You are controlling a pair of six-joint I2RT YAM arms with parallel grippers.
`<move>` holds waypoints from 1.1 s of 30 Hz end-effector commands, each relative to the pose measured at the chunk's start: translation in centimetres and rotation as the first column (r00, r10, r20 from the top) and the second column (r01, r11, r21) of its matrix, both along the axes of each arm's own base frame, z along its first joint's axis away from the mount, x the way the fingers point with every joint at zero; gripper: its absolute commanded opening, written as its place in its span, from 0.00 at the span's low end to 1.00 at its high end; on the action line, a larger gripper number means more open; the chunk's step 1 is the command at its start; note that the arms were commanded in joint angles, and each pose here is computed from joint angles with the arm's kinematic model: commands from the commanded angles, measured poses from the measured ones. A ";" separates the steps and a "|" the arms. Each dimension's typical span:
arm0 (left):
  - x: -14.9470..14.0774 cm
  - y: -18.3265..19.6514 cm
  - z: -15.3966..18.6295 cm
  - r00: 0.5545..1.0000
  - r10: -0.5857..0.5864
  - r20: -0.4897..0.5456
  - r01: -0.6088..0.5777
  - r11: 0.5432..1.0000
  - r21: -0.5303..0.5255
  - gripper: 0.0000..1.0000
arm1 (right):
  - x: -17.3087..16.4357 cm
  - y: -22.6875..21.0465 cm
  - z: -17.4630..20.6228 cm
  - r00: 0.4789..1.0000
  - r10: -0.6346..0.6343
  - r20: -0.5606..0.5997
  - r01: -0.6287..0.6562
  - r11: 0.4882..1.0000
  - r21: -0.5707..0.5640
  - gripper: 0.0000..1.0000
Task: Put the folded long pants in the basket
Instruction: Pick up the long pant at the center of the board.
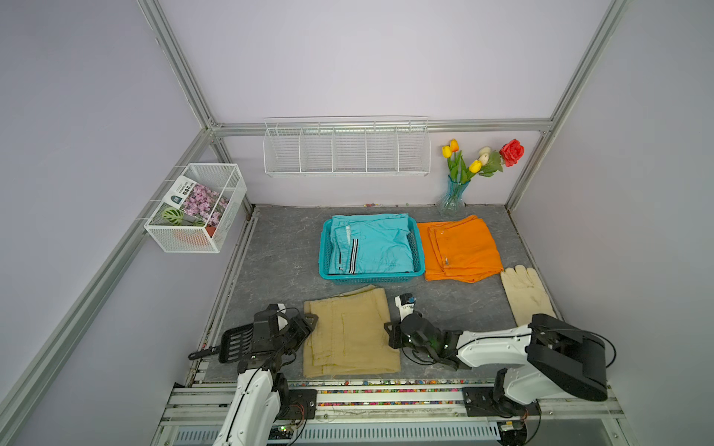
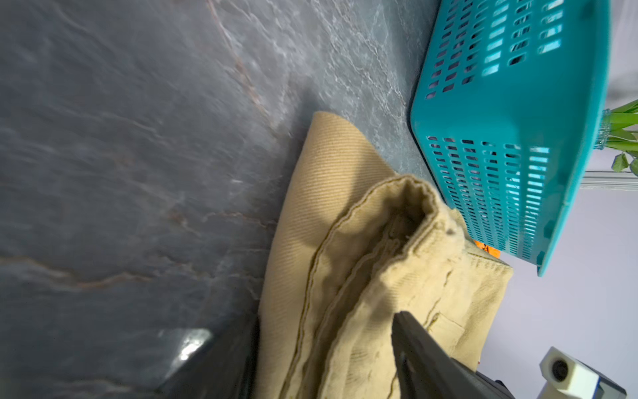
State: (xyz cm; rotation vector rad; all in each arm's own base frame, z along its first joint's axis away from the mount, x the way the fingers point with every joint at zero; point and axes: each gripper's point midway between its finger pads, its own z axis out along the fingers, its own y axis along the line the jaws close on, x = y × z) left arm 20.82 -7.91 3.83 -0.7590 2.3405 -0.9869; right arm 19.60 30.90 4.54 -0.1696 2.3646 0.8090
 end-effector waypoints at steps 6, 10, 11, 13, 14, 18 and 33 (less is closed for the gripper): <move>-1.5 -1.0 -2.3 0.993 -0.058 -0.105 0.055 0.998 -0.038 0.24 | 0.5 0.7 -0.4 1.000 0.007 0.006 -0.007 1.000 -0.012 0.00; -0.6 -0.8 -0.7 0.992 -0.062 -0.110 0.060 0.998 -0.022 0.00 | 0.4 1.0 0.0 1.000 0.017 0.010 -0.017 1.000 -0.007 0.00; -0.4 -0.8 -0.2 0.993 -0.060 -0.106 0.058 0.998 -0.017 0.00 | 0.5 1.2 0.4 1.000 0.020 0.016 -0.020 1.000 0.002 0.00; 0.0 -0.7 1.1 0.995 -0.058 -0.081 0.057 0.998 -0.016 0.00 | 0.4 1.2 0.9 0.999 0.027 0.025 -0.027 1.000 0.004 0.00; 0.1 -0.8 1.6 0.996 -0.057 -0.074 0.055 0.998 -0.018 0.00 | 0.4 1.2 1.2 0.999 0.028 0.032 -0.029 1.000 0.002 0.00; 0.6 -1.3 5.1 0.998 -0.059 -0.003 0.059 0.996 -0.063 0.00 | -0.2 1.9 3.5 0.994 0.070 0.079 -0.069 0.998 -0.006 0.00; 0.7 -2.5 19.3 0.976 -0.088 0.199 0.109 0.989 -0.100 0.00 | -1.2 0.8 17.1 0.940 0.124 0.316 -0.130 0.992 -0.002 0.00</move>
